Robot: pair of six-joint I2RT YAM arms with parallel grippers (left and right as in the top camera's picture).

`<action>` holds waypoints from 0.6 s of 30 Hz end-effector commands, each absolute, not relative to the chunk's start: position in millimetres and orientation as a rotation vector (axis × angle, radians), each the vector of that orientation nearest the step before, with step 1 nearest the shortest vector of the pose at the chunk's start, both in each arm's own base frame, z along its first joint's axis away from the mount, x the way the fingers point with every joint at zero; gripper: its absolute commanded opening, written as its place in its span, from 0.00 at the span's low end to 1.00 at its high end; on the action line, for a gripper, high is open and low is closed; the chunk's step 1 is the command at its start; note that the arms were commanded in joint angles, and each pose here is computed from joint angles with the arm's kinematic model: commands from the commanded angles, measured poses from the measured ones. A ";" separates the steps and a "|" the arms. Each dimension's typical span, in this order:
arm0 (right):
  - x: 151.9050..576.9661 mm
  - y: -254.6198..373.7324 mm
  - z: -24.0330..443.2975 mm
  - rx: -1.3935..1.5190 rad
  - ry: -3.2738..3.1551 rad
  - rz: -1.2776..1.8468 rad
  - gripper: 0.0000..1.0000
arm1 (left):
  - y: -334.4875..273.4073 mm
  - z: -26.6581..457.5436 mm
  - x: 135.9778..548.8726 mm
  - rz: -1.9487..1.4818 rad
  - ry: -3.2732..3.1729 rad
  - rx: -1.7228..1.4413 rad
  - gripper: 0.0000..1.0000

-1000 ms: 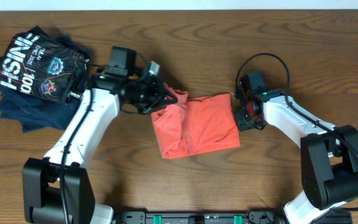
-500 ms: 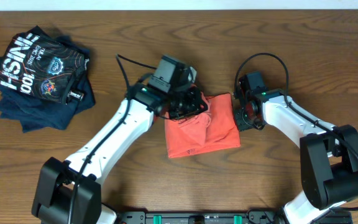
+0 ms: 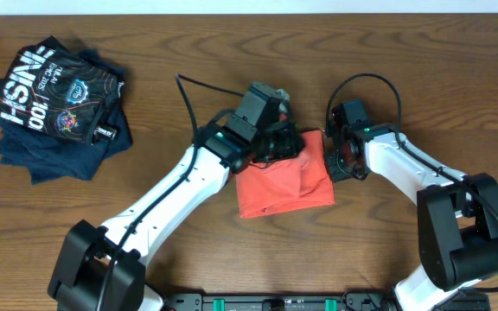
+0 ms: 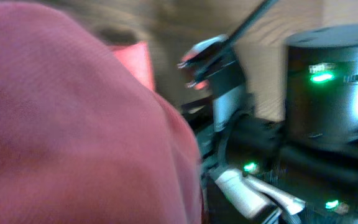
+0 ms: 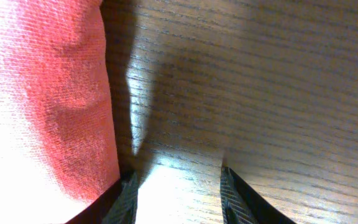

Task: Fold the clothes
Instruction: 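Fold the left end over onto the right section with the left gripper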

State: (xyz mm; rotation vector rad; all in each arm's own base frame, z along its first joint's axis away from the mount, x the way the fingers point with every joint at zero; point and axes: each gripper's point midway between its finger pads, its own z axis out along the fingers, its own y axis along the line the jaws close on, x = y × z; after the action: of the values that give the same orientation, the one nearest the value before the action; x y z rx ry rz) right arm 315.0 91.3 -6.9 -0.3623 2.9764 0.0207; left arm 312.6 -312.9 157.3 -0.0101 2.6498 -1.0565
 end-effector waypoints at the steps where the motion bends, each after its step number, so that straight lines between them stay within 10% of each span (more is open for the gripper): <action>1: 284.8 91.3 -37.2 -0.390 3.103 0.029 0.38 | -332.4 187.7 311.0 -1.140 2.555 0.057 0.57; 18: 328.1 95.3 110.4 -0.321 2.816 0.257 0.43 | -222.2 246.5 351.8 -1.097 2.373 0.031 0.58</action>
State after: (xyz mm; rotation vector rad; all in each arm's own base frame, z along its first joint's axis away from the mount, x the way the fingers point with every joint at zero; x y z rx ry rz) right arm 311.7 70.6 56.4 -0.1998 2.9819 0.0817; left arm 337.8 -251.2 233.8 0.0314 2.4274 -1.1946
